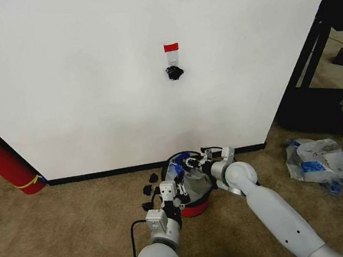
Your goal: Pick up the garbage bag from the wall and place it over the trash bin.
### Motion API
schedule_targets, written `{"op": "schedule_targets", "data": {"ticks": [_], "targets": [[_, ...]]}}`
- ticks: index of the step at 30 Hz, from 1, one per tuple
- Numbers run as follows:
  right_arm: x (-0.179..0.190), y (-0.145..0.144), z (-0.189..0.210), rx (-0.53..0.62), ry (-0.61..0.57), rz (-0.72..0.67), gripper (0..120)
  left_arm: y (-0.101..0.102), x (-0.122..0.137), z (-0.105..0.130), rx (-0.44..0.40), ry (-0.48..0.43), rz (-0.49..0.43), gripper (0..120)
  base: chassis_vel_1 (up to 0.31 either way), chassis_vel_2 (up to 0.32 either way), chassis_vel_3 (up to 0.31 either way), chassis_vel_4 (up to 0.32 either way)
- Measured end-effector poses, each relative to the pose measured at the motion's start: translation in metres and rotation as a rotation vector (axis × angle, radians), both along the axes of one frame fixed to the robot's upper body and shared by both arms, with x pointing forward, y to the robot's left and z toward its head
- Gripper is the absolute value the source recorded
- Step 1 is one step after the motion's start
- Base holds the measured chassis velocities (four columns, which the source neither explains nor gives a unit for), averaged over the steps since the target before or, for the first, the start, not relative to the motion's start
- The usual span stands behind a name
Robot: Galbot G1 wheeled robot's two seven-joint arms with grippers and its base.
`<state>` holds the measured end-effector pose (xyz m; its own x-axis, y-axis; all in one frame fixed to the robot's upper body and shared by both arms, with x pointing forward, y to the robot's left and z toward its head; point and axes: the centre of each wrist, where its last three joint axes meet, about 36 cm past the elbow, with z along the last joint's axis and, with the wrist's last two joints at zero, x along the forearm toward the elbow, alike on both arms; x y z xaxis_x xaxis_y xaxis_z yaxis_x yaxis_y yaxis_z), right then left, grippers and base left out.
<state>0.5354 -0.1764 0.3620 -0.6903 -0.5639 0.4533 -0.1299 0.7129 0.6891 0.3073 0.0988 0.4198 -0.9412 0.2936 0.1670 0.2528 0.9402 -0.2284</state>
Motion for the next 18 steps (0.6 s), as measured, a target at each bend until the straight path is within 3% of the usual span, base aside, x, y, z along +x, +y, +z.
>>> {"op": "schedule_targets", "data": {"ticks": [1,4,18], "targets": [[-0.001,0.000,-0.001,-0.001,-0.001,-0.001,4,0.001,0.000,0.000,0.000,-0.001,0.000,0,0.000,0.000,0.000,0.000],[-0.002,0.000,-0.001,-0.003,-0.003,-0.001,0,0.001,0.000,0.001,0.001,-0.002,0.001,0,0.000,0.000,0.000,0.000],[-0.017,-0.023,0.026,-0.040,-0.123,-0.013,0,-0.005,0.016,-0.004,-0.005,-0.009,0.019,0,0.000,0.000,0.000,0.000]]}}
